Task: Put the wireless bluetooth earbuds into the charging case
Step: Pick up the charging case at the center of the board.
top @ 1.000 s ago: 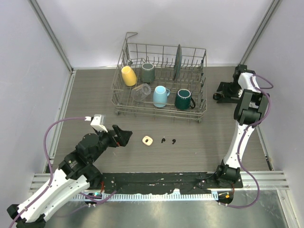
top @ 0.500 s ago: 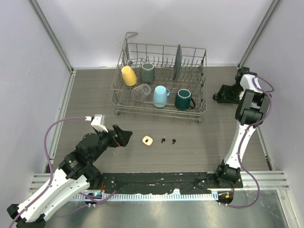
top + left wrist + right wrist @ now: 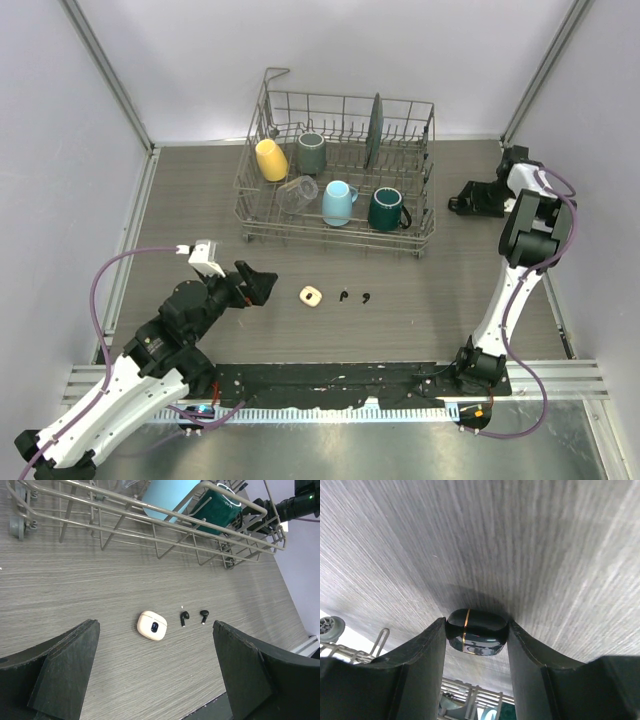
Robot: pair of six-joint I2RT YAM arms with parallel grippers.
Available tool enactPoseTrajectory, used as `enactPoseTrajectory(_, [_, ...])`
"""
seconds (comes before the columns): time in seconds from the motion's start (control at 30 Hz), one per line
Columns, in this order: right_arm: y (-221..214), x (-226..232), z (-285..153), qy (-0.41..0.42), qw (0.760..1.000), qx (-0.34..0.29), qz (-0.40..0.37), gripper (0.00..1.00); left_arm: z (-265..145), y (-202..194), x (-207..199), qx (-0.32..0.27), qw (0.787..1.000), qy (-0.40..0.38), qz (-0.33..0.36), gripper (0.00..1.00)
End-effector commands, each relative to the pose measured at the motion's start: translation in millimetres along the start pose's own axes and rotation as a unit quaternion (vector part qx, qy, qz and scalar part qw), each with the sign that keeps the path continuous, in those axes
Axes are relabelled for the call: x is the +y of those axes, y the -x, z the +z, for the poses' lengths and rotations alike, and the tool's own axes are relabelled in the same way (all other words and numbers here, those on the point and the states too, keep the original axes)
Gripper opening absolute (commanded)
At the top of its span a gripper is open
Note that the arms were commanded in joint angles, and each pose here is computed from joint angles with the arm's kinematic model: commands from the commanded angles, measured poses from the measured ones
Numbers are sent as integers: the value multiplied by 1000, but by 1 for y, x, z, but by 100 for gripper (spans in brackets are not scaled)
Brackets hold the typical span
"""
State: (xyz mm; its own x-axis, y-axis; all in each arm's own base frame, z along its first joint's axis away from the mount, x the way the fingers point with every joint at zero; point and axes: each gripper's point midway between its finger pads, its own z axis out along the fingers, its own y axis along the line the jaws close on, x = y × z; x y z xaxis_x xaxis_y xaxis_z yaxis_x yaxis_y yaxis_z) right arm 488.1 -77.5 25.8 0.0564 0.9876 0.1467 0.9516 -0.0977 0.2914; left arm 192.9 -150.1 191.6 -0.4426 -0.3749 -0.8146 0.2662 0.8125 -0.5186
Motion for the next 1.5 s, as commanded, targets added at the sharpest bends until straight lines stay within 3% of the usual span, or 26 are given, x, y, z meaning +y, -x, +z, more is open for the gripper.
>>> enactPoseTrajectory(0.0, [5, 4, -26, 54, 997, -39, -37, 2, -3, 27, -17, -45, 998, -25, -32, 100])
enactPoseTrajectory(0.37, [-5, -1, -133, 191, 975, -87, -75, 1, -10, 30, -26, -22, 999, -30, -29, 100])
enactPoseTrajectory(0.53, [-21, -18, -201, 263, 953, -107, -103, 1, -14, 33, -35, -21, 998, -57, -18, 100])
enactPoseTrajectory(0.63, [-34, -32, -236, 327, 937, -79, -97, 1, -17, 34, -43, -25, 996, -83, -8, 100])
enactPoseTrajectory(0.8, [-77, -61, -255, 374, 918, 14, -134, 1, -20, 40, -47, -44, 994, -100, -3, 100])
enactPoseTrajectory(1.1, [-122, -103, -314, 433, 881, 32, -187, 1, -10, 51, -60, -85, 987, -133, -6, 100])
enactPoseTrajectory(1.47, [-200, -124, -305, 430, 863, 128, -232, 1, 13, 56, -91, -101, 975, -195, -18, 100])
